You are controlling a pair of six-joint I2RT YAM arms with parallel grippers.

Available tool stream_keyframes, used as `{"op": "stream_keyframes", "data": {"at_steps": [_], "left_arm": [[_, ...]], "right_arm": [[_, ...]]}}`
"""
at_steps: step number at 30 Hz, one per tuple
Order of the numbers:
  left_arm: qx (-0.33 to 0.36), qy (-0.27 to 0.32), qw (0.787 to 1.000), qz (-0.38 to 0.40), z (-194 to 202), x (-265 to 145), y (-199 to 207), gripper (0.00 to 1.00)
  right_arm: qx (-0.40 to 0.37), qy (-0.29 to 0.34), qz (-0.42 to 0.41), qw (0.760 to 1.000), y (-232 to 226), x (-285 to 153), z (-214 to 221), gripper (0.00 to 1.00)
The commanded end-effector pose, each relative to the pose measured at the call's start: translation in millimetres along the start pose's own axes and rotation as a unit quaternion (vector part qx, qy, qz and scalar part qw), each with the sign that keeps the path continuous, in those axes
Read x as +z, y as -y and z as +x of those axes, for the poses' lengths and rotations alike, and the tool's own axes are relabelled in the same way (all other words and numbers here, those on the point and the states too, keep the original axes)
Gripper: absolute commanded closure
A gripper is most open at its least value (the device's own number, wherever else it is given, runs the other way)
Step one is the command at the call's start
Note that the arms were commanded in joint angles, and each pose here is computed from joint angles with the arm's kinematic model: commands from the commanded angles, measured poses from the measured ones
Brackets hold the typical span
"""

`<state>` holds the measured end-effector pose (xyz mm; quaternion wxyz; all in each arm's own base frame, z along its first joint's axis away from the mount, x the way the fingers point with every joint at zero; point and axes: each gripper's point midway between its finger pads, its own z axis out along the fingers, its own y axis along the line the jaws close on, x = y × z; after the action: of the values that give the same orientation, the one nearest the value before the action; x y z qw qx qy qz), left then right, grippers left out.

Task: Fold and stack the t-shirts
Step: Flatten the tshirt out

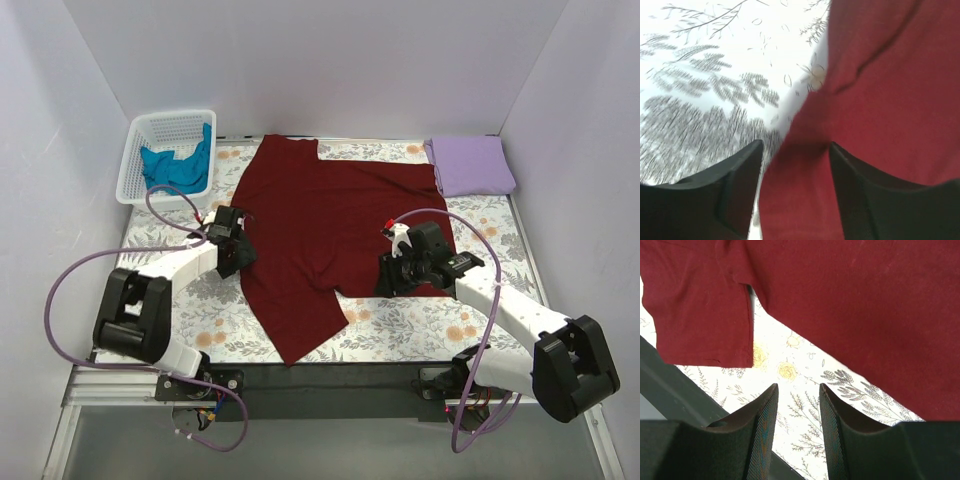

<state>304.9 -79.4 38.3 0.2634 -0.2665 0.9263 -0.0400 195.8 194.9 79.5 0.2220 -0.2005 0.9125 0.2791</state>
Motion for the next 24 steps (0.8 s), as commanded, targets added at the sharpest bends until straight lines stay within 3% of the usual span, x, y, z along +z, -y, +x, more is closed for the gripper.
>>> {"op": "stream_keyframes", "data": {"at_steps": [1,4,6,8,12,13,14,15,16,20,24], "left_arm": [[0.019,0.010,1.000,-0.005,-14.1,17.6,9.1,0.50],[0.034,0.004,0.999,-0.023,-13.3,29.8,6.1,0.64],[0.040,0.002,0.998,-0.037,-16.0,26.6,3.4,0.90],[0.053,0.024,0.996,-0.061,-25.7,13.0,1.1,1.00],[0.088,0.081,0.979,-0.164,-48.8,-24.8,-19.5,0.98],[0.091,0.088,0.977,-0.174,-52.3,-29.0,-21.4,0.82],[0.093,0.090,0.974,-0.185,-52.4,-31.6,-25.4,0.82],[0.097,0.090,0.972,-0.196,-51.2,-33.5,-30.2,0.68],[0.102,0.095,0.966,-0.217,-51.9,-37.2,-39.2,0.64],[0.116,0.118,0.950,-0.266,-56.7,-47.8,-58.9,0.54],[0.110,0.110,0.960,-0.231,-52.6,-53.2,-49.4,0.52]], "right_arm": [[-0.003,0.009,-0.005,1.000,-2.7,-4.6,0.2,0.55],[-0.002,0.006,-0.004,1.000,-2.0,-4.6,3.3,0.55],[-0.002,0.006,-0.003,1.000,-1.0,-4.6,4.5,0.55],[-0.002,0.006,-0.003,1.000,-0.8,-4.4,5.2,0.55],[-0.003,0.001,-0.001,1.000,0.8,-1.9,6.2,0.55],[-0.001,-0.004,-0.001,1.000,1.1,-0.4,7.4,0.55],[-0.002,-0.002,-0.002,1.000,0.6,-0.5,6.1,0.55],[-0.001,-0.006,-0.003,1.000,1.0,1.0,7.3,0.55],[0.001,-0.006,-0.004,1.000,1.1,1.3,7.0,0.55],[0.001,-0.006,-0.007,1.000,0.7,2.9,7.0,0.55],[0.004,-0.015,-0.005,1.000,2.6,6.4,11.4,0.55]]}}
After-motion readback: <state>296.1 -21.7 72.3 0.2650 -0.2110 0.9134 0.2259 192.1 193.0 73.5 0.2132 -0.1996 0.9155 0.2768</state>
